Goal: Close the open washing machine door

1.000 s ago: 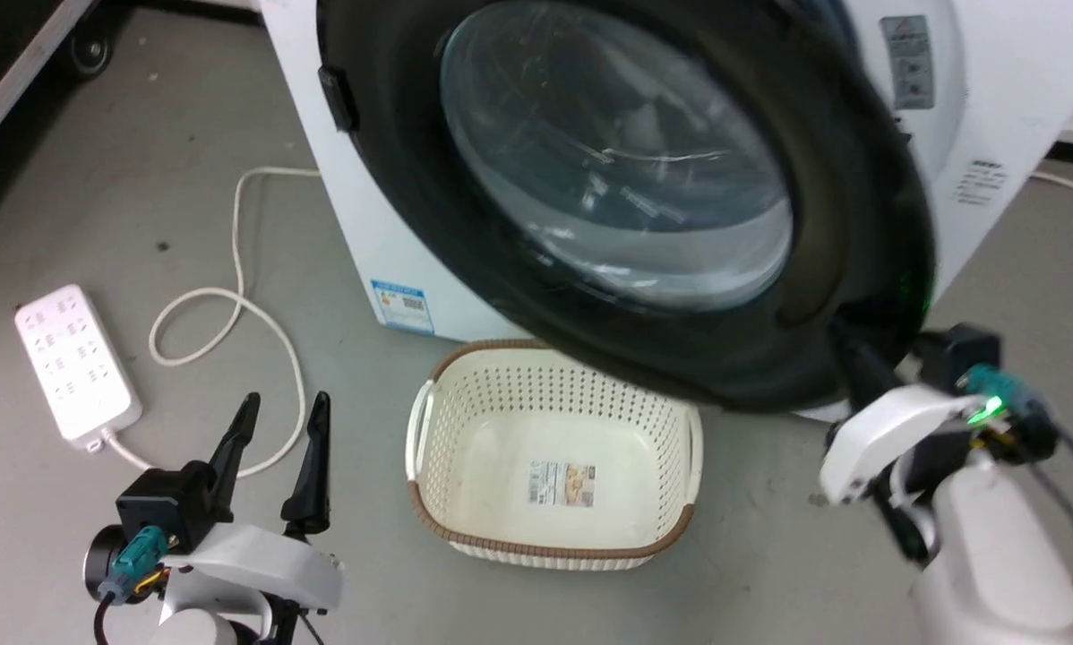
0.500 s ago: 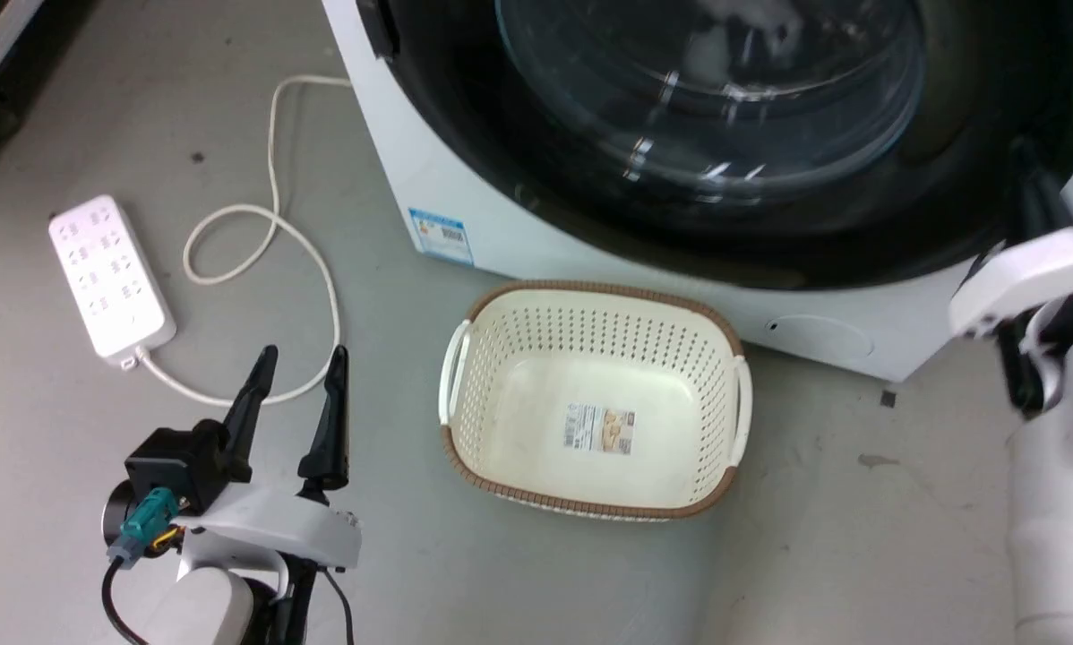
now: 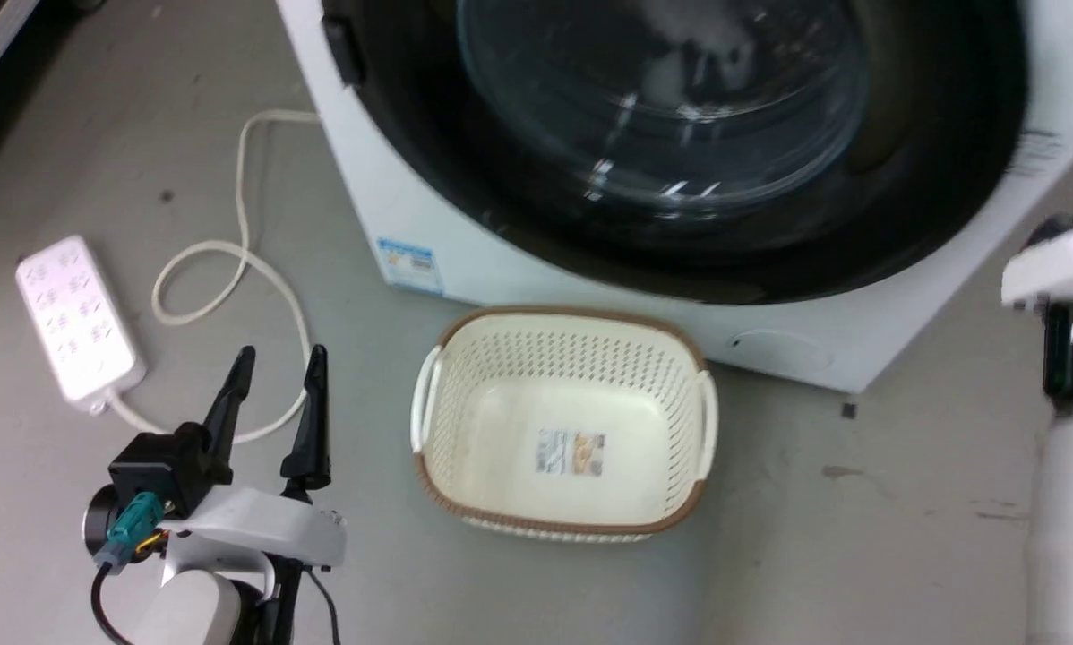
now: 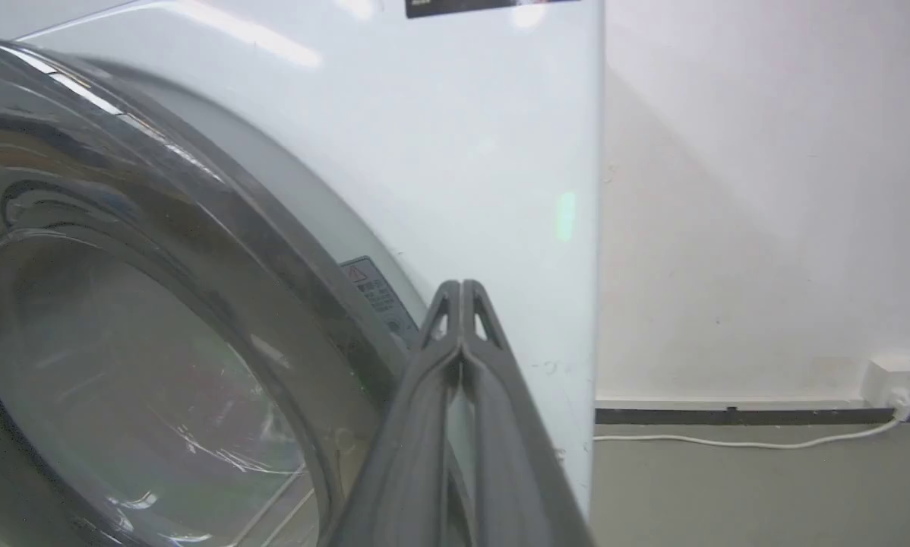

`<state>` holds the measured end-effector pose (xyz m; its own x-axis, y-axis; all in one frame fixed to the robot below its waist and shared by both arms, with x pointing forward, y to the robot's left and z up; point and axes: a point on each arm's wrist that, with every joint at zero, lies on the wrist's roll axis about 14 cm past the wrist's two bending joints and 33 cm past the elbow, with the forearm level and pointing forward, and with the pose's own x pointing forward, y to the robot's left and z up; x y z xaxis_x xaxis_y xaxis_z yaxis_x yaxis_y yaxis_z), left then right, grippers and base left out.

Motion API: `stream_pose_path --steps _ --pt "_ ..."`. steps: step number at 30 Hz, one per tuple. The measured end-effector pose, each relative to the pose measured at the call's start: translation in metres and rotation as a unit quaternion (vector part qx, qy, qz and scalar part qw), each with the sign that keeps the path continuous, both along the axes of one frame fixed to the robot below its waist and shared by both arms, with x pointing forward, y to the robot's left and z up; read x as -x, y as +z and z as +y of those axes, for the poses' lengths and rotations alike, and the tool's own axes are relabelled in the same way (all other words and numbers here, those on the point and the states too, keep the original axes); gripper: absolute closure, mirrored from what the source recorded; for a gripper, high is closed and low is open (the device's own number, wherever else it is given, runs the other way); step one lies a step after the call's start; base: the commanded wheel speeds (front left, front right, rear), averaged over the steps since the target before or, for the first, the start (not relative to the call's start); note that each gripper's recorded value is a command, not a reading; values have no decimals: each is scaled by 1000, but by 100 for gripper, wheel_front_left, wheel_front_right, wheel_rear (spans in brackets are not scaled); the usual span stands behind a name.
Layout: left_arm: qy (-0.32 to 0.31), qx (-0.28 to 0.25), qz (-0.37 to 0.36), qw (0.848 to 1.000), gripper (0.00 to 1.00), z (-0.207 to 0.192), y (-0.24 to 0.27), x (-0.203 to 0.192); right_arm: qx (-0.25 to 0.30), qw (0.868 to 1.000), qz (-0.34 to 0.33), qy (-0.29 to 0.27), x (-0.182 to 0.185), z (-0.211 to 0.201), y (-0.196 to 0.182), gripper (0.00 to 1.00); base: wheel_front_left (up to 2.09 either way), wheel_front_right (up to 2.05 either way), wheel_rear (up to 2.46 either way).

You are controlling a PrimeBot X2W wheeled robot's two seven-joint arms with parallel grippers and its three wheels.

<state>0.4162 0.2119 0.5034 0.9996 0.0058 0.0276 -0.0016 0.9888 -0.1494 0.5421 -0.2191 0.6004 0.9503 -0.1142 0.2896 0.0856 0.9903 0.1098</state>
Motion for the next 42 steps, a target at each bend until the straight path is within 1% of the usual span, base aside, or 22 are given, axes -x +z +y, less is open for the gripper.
stream_pose_path --steps 2,5,10,13,18,22,23,24,29,42 --pt "-8 -4 -10 1000 0 -6 6 1 -1 1000 -12 3 20 -3 4 100 0 0 0" --pt "-25 -10 -21 999 0 -17 13 2 7 1000 -11 10 55 -5 -4 100 0 0 0" --pt "-61 -17 -46 997 0 -42 29 1 31 999 28 9 121 -11 -36 100 0 0 0" --pt "-85 -22 -57 995 0 -59 36 0 36 998 54 7 153 -13 -51 100 0 0 0" --pt "-104 -28 -68 992 0 -72 44 7 29 996 80 3 190 -15 -63 100 0 0 0" --pt "-108 -30 -69 991 0 -76 45 11 23 995 99 9 202 -11 -68 99 0 0 0" --pt "-106 -29 -67 992 0 -75 44 12 21 994 104 12 202 -9 -70 60 0 0 0" --pt "-104 -28 -65 992 0 -73 43 13 19 994 107 16 202 -7 -71 0 0 0 0" --pt "-97 -30 -60 993 0 -66 40 17 16 993 112 35 200 5 -71 0 0 0 0" --pt "-90 -23 -49 994 0 -62 34 18 6 993 106 41 198 8 -68 0 0 0 0"
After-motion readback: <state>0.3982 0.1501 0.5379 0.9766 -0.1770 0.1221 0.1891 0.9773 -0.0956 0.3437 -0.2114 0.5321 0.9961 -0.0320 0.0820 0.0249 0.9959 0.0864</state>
